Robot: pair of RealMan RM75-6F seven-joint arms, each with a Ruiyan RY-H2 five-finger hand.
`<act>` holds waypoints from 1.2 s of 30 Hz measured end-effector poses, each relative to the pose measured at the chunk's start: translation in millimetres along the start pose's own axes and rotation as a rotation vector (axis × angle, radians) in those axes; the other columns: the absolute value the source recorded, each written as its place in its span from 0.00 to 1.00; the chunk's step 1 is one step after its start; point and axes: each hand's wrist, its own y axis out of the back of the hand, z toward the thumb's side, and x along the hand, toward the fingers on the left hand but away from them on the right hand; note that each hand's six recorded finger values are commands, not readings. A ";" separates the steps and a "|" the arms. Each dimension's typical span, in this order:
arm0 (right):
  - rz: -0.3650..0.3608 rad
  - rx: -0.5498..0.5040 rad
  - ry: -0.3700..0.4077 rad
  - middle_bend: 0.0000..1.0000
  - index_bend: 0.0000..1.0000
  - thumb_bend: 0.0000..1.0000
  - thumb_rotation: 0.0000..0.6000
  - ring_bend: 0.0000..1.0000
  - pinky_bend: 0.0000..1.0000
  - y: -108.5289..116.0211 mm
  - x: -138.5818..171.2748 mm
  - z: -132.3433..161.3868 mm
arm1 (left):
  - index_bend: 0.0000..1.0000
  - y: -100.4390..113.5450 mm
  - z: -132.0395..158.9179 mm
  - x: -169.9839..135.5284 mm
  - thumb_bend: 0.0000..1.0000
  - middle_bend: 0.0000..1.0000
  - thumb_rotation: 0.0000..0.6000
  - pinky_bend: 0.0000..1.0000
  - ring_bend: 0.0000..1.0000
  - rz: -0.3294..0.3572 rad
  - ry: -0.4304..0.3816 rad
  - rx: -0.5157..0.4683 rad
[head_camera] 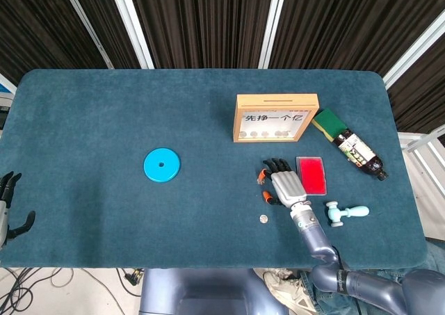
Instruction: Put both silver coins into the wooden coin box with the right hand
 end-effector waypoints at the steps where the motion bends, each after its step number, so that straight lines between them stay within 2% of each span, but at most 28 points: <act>1: 0.001 0.001 0.000 0.13 0.38 0.47 1.00 0.00 0.00 -0.3 -0.2 0.2 | 0.06 0.0 -0.1 0.0 0.36 0.00 1.00 0.00 0.00 0.000 0.000 0.000; 22: 0.013 -0.001 -0.008 0.13 0.38 0.47 1.00 0.00 0.00 -4.4 -4.5 -0.2 | 0.06 0.0 -0.8 0.2 0.36 0.00 1.00 0.00 0.00 0.001 0.002 0.012; 26: 0.014 -0.001 -0.009 0.13 0.41 0.47 1.00 0.00 0.00 -5.0 -6.0 0.3 | 0.06 0.0 -1.2 0.2 0.36 0.00 1.00 0.00 0.00 0.000 0.005 0.011; 33: 0.011 -0.008 -0.008 0.13 0.52 0.47 1.00 0.00 0.00 -5.5 -8.0 2.6 | 0.07 -0.3 -1.3 0.0 0.36 0.00 1.00 0.00 0.00 -0.002 0.006 0.010; 36: 0.008 -0.014 -0.012 0.13 0.53 0.47 1.00 0.00 0.00 -6.1 -7.9 2.7 | 0.07 -0.7 -1.6 0.0 0.36 0.00 1.00 0.00 0.00 -0.006 0.008 0.009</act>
